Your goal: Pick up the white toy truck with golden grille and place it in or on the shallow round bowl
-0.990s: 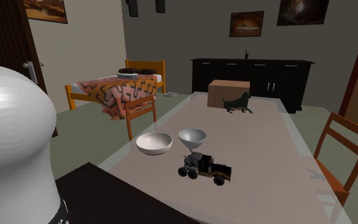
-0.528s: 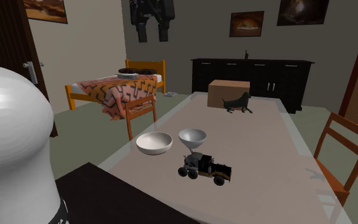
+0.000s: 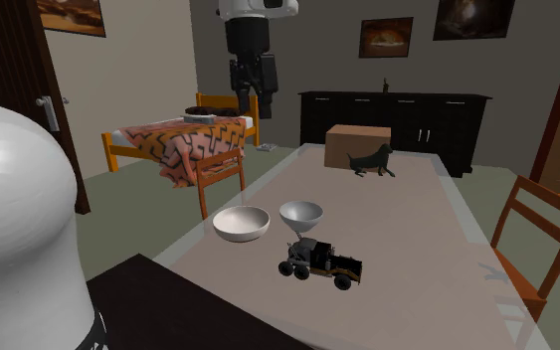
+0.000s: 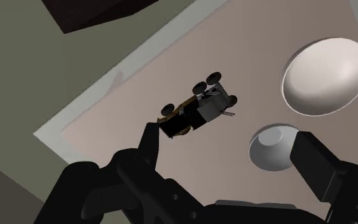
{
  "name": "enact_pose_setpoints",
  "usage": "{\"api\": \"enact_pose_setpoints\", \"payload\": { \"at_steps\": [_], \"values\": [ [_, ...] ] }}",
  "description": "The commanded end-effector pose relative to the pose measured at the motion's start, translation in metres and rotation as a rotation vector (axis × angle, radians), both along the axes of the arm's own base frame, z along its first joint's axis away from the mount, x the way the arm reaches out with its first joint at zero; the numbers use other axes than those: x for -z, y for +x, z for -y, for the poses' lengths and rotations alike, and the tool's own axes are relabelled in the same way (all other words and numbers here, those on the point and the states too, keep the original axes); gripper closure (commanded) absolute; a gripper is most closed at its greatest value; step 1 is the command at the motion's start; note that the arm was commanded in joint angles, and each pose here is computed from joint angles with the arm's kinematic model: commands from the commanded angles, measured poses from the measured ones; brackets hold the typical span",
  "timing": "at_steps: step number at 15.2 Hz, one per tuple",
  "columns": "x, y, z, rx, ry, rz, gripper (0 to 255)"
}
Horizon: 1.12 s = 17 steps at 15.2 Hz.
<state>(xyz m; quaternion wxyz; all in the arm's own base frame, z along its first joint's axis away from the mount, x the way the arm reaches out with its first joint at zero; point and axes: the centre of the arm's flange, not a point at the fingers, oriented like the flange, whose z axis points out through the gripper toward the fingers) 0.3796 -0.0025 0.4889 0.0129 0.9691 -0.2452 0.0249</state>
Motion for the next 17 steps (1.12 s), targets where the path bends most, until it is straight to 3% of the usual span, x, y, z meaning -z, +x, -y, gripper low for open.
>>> {"api": "enact_pose_setpoints", "payload": {
  "at_steps": [1, 17],
  "values": [
    [0.024, 0.015, 0.000, 0.058, -0.003, -0.002, 0],
    [0.208, 0.124, 0.020, 0.498, -0.032, -0.030, 0]
  ]
}}
